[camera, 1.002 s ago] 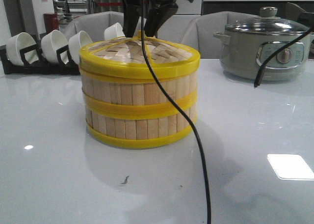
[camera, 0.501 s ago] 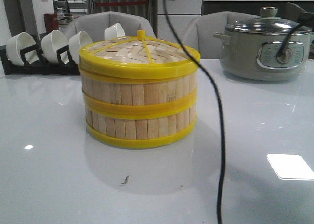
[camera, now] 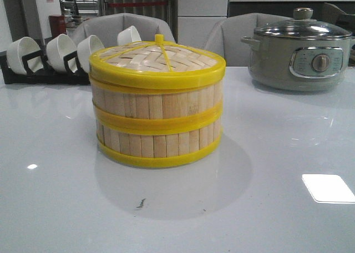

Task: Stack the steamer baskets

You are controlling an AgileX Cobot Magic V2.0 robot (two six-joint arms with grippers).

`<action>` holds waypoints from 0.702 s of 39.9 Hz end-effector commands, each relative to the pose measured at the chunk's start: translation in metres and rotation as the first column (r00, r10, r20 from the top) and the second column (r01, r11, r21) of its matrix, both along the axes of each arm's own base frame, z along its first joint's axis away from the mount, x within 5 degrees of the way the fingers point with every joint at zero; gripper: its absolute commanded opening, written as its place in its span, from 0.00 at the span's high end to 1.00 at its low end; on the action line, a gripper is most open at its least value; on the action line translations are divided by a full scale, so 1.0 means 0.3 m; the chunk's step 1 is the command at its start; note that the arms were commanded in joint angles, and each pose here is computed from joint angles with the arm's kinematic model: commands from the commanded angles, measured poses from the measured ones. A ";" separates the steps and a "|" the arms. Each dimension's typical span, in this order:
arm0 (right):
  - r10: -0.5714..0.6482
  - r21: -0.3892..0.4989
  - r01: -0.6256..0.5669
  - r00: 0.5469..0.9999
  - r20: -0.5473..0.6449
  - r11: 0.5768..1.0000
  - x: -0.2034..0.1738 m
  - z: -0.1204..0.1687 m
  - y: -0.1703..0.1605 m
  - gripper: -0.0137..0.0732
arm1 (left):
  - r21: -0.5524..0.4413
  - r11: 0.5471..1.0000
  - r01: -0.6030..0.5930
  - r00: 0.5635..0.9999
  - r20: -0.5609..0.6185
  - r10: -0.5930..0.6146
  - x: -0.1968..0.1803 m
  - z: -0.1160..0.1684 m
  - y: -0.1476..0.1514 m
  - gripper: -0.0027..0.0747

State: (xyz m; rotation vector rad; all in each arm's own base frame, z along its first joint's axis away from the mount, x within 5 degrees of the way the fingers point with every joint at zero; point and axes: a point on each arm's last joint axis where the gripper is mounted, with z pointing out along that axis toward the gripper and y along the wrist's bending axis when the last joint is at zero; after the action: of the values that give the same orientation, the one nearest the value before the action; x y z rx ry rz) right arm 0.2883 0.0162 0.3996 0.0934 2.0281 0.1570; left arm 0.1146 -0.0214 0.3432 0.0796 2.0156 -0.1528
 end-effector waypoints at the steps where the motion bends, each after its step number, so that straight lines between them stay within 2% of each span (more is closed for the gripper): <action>1: -0.053 0.002 0.053 0.979 0.199 0.999 -0.134 0.051 -0.048 0.40 | -0.023 1.000 0.003 0.995 0.101 -0.001 0.006 0.052 -0.002 0.84; 8: -0.108 0.004 0.110 0.968 0.227 0.994 -0.324 -0.063 -0.083 0.40 | -0.023 1.000 0.003 0.995 0.101 -0.001 0.006 0.052 -0.002 0.84; 14: -0.140 0.007 0.144 0.954 0.266 0.990 -0.431 -0.182 -0.094 0.40 | -0.023 1.000 0.003 0.995 0.101 -0.001 0.006 0.052 -0.002 0.84; 22: -0.154 0.008 0.158 0.943 0.296 0.987 -0.517 -0.332 -0.093 0.40 | -0.023 1.000 0.003 0.995 0.101 -0.001 0.006 0.052 -0.002 0.84; 28: -0.157 0.008 0.162 0.941 0.298 0.987 -0.539 -0.404 -0.092 0.43 | -0.023 1.000 0.003 0.995 0.101 -0.001 0.006 0.052 -0.002 0.84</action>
State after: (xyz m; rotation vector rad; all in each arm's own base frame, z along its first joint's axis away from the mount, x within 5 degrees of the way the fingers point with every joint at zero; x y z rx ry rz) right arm 0.1261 -0.0096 0.2669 0.2222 1.8464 0.0635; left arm 0.1146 -0.0214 0.3432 0.0796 2.0156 -0.1528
